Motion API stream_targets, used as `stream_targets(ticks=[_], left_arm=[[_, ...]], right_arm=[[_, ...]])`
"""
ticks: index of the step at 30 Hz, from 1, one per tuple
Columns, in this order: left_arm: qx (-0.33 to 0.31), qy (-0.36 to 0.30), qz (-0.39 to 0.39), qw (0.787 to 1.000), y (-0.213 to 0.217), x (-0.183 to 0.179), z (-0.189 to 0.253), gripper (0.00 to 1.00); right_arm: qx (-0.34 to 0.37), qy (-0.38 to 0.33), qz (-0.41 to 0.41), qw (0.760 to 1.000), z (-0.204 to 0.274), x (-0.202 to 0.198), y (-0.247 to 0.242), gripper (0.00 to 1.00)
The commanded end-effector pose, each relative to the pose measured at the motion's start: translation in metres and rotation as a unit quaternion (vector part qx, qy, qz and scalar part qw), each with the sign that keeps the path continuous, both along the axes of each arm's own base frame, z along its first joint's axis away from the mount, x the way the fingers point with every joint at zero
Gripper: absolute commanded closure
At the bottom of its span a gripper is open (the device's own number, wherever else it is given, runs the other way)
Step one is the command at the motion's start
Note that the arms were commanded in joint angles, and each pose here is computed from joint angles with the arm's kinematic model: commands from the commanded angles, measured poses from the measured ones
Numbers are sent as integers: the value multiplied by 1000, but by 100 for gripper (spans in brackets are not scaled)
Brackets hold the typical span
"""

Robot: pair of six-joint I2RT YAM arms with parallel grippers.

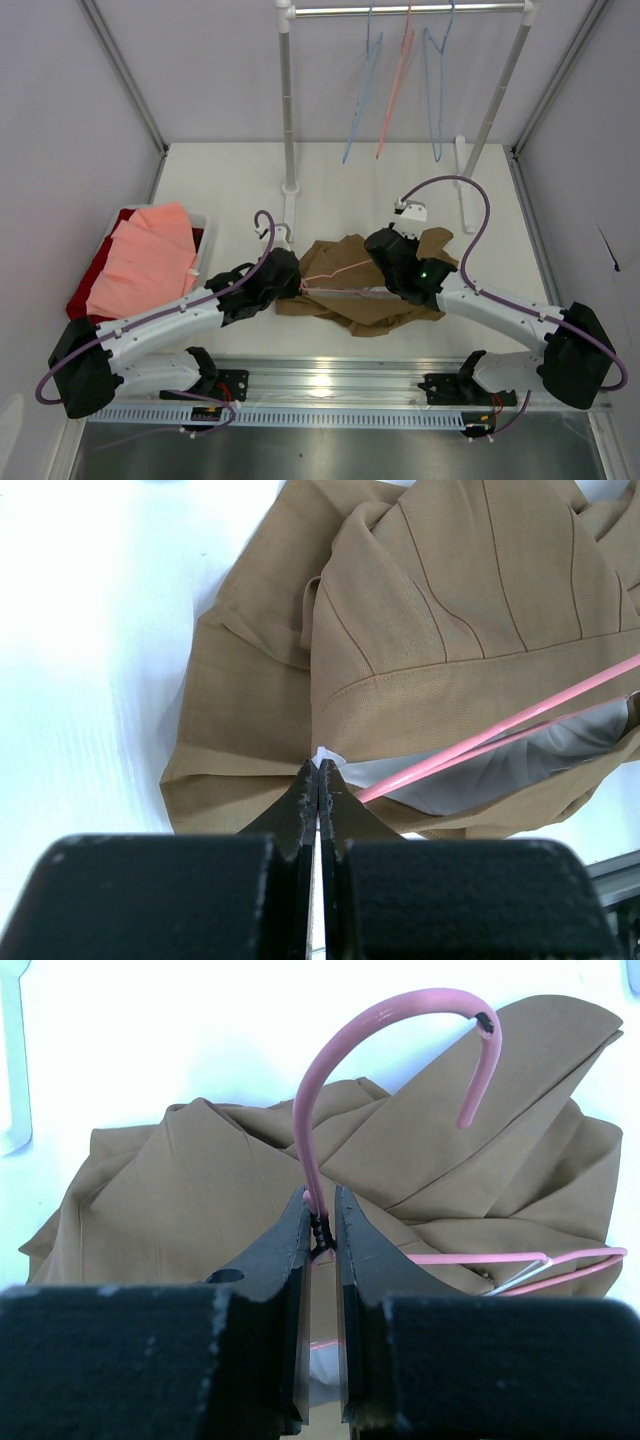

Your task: Place the skirt on the hanger

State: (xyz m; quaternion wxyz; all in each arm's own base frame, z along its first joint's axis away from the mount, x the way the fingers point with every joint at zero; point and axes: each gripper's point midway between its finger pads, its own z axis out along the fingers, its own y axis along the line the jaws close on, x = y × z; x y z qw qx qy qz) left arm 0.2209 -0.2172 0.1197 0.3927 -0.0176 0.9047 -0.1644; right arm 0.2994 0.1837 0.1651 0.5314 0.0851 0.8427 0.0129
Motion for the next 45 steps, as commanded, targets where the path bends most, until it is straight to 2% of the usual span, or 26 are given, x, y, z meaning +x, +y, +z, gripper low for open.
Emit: stream_targets(ticks=[1,21,29,35,40,41,42,45], left_arm=[[-29,-3,-5,1000,-12,-1,11,100],[-59,-11,26,998,-22,12,37,100],[-49,1,27,998,-18,8,26,100],[-40,10,35,999,-8,4,9,100],[-36,18,37,999,-5,2,-4,100],[-36,19,36,999,-5,1,-7,100],[-38,20,35,998,-6,1,-9,100],[-42,20,31,998,-8,0,-12,100]], right_arm=[[51,-55,-35,997,23,9,8,100],[37,-73,-62,995,15,1,6,100],[37,-73,-65,995,12,2,5,100],[50,-49,-39,997,4,2,10,100],[66,-8,15,998,-7,-6,24,100],[66,-1,23,998,-9,-8,26,96],[63,5,35,997,-11,-9,27,88],[65,28,59,996,-17,-12,30,79]])
